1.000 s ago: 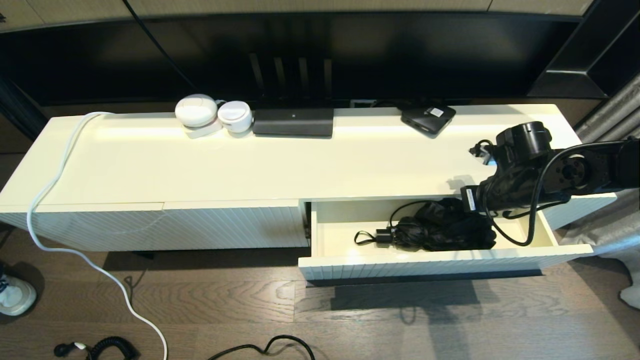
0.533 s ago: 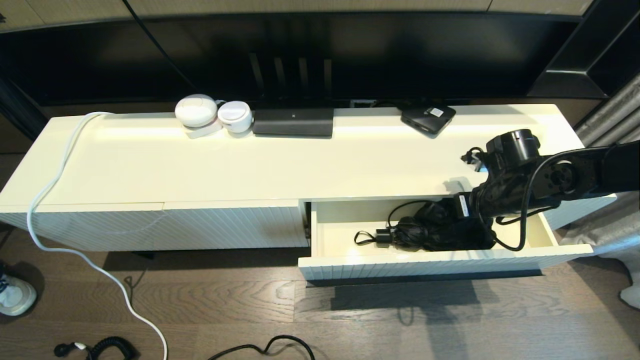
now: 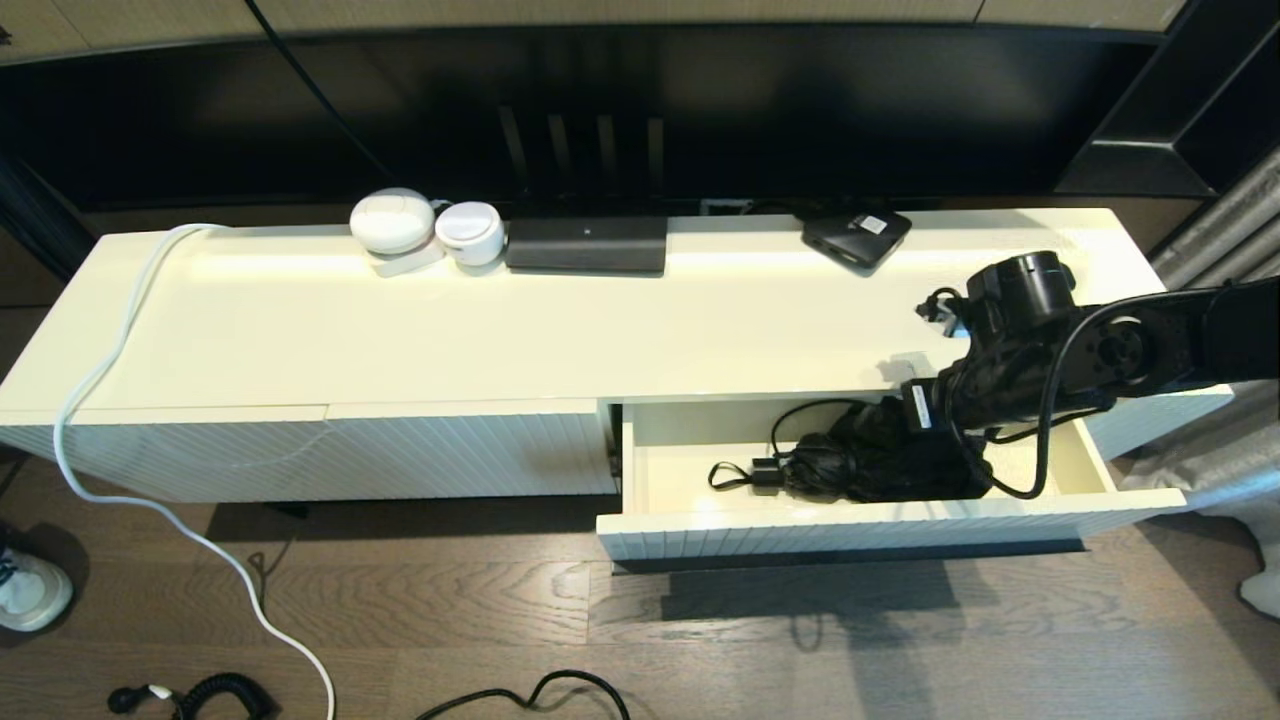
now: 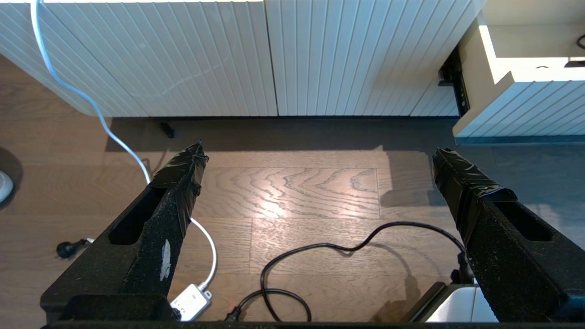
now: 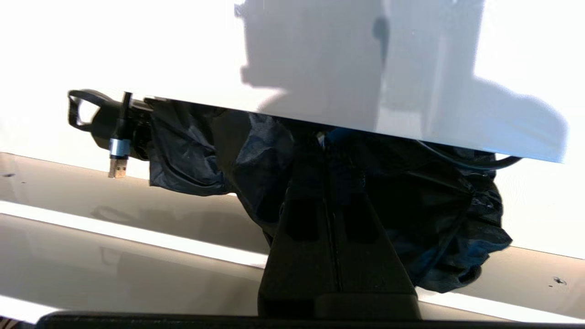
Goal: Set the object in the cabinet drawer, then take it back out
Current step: Close the drawer
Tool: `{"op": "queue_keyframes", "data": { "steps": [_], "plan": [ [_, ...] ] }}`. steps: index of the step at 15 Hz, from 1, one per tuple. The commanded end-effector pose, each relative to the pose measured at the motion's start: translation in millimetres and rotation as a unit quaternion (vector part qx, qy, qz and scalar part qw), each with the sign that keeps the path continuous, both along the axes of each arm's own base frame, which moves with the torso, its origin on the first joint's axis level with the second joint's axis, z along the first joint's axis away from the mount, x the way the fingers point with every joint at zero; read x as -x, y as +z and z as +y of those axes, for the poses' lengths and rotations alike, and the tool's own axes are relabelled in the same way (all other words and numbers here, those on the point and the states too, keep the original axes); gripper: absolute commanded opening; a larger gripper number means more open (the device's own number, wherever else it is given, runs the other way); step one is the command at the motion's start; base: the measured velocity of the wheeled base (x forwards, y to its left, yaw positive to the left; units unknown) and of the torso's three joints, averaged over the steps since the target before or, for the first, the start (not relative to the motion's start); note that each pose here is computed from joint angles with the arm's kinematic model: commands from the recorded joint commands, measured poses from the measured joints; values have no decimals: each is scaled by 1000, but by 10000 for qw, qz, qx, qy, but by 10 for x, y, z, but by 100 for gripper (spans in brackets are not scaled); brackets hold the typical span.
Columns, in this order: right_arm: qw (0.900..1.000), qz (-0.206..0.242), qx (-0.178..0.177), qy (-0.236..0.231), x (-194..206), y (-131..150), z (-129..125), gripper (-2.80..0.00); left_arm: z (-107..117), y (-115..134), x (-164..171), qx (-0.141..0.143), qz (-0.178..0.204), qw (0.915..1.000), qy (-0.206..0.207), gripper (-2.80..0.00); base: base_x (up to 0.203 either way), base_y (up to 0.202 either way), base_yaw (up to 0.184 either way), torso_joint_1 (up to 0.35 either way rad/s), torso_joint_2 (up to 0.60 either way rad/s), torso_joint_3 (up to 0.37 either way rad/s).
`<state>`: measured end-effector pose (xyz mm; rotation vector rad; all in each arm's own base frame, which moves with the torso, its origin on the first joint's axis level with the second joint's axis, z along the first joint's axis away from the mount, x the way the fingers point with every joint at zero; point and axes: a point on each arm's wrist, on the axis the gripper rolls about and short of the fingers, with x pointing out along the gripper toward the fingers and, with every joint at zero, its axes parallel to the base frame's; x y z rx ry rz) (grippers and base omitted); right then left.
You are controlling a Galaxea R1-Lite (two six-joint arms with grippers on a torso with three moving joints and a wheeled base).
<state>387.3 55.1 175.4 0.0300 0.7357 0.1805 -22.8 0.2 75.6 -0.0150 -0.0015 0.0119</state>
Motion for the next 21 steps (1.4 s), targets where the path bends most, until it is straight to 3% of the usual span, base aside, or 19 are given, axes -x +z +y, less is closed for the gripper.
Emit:
{"op": "queue_keyframes", "data": {
  "steps": [1,5,9,12,17,21],
  "plan": [
    [9998,-178,-22,-19,61,140,-26,-280,0,0,0,2,-1,10000,2,0,0,0,0,0,0,0],
    [9981,-613,-31,-28,308,493,-82,-280,0,0,0,2,-1,10000,2,0,0,0,0,0,0,0],
    [9975,-661,183,163,728,601,-141,-280,0,0,0,2,-1,10000,2,0,0,0,0,0,0,0],
    [9974,-409,414,413,1072,528,-176,-280,0,0,0,2,-1,10000,2,0,0,0,0,0,0,0],
    [9929,455,548,949,1697,170,-149,-280,0,0,0,2,-1,10000,2,0,0,0,0,0,0,0],
    [9869,724,593,1316,1885,19,-41,-280,0,0,0,2,-1,10000,2,0,0,0,0,0,0,0]
  ]
}}
